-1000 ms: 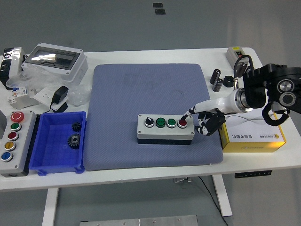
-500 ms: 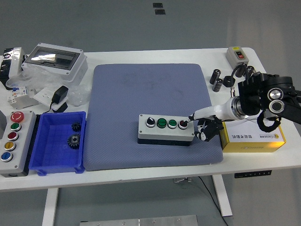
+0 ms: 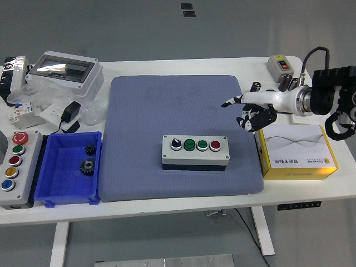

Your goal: Pick up the button,place it on the desk,press the button,press the button

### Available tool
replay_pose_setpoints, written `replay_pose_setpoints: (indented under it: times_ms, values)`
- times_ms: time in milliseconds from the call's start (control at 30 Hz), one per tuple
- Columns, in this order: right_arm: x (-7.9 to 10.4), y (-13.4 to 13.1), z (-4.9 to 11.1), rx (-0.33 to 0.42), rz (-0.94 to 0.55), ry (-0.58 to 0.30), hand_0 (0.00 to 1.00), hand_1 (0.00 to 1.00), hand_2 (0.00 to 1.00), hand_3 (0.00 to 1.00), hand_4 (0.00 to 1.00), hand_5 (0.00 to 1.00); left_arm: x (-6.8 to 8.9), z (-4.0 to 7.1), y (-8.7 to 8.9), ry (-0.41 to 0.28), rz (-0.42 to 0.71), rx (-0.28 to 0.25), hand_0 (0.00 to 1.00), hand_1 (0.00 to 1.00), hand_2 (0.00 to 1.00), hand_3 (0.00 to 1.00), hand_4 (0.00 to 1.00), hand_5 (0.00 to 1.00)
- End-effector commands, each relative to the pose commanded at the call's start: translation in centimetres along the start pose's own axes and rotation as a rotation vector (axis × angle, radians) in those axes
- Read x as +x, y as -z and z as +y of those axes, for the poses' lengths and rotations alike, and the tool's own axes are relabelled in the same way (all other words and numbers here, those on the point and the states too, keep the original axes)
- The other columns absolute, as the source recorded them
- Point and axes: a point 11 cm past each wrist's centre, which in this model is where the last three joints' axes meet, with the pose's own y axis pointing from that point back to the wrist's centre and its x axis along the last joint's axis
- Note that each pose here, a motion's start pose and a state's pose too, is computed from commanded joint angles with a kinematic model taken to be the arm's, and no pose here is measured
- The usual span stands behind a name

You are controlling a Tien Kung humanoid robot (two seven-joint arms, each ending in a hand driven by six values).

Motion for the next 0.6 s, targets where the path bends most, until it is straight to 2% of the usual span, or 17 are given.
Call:
replay_pose_setpoints:
  times_ms: [133,267,400,433,600]
  values:
    - [0.9,0.6,-0.5,0.112,-0.070,-0.219,0.013,0.107,0.261,0.970,0.164,0.086,-0.7,-0.1,0.3,0.012,-0.010,0.002,0.667,0.626,0.551,0.602,0.613,0.196]
    - [1.2,-0.1,-0.4,0.202,-0.163,-0.443,0.007,0.106,0.266,0.960,0.176,0.102,-1.2,-0.1,0.6,0.019,-0.014,0.002,0.667,0.626,0.551,0.602,0.611,0.194]
    - [1.1,-3.0,0.4,0.234,-0.309,-0.665,0.007,0.106,0.266,0.960,0.176,0.102,-1.1,-0.1,0.7,0.018,-0.014,0.003,0.667,0.626,0.551,0.602,0.611,0.194]
    - [1.0,-3.8,0.6,0.241,-0.356,-0.712,0.043,0.157,0.373,0.869,0.283,0.152,-1.1,-0.1,0.6,0.017,-0.014,0.003,0.667,0.626,0.551,0.603,0.612,0.195]
    - [-0.7,-7.8,2.5,0.262,-0.595,-0.941,0.043,0.157,0.373,0.869,0.283,0.152,-1.0,-0.1,0.5,0.017,-0.011,-0.005,0.667,0.626,0.551,0.603,0.612,0.195]
